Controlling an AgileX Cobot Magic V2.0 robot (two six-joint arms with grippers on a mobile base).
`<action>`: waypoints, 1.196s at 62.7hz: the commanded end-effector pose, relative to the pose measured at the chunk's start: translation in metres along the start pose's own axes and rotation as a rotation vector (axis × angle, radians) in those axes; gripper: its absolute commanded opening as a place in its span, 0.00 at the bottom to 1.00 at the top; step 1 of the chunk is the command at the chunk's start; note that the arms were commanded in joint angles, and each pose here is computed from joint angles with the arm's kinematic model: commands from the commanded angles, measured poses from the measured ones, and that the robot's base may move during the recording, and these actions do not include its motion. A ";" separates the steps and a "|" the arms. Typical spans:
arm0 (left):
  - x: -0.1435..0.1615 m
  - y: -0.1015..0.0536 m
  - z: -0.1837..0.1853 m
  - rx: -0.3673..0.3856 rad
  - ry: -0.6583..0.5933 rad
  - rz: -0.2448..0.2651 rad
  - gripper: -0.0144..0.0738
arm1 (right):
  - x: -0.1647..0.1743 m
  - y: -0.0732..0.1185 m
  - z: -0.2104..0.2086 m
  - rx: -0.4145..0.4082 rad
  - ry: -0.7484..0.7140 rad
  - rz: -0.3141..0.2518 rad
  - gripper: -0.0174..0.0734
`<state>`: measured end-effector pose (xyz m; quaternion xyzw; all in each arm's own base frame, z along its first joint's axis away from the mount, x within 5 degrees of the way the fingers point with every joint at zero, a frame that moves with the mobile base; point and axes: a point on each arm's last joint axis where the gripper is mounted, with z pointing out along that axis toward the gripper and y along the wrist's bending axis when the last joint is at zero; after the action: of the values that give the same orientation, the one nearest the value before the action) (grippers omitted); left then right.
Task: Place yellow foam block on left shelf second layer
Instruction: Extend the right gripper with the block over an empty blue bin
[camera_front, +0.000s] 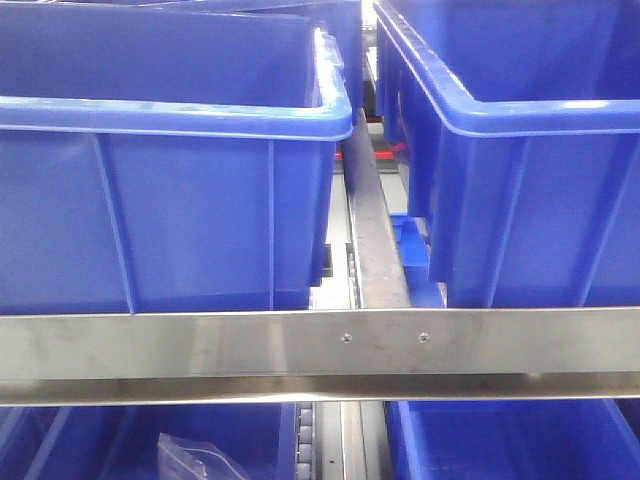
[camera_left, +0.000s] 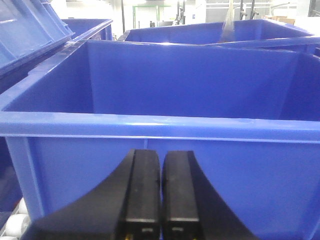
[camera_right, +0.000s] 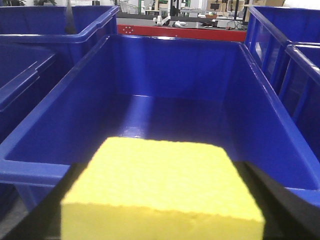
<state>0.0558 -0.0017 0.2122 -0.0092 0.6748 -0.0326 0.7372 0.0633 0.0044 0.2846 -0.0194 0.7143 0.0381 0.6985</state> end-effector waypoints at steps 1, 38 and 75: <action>0.001 0.000 -0.001 0.002 -0.070 -0.009 0.30 | -0.024 0.001 0.007 -0.007 -0.094 -0.016 0.74; 0.001 0.000 -0.001 0.002 -0.070 -0.009 0.30 | -0.054 0.008 0.136 -0.040 0.031 -0.017 0.74; 0.001 0.000 -0.001 0.002 -0.070 -0.009 0.30 | -0.033 0.006 0.203 -0.046 0.041 -0.008 0.74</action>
<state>0.0558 -0.0017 0.2122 -0.0092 0.6748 -0.0326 0.7372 0.2635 0.0291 0.2860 -0.0384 0.7799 0.0516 0.6227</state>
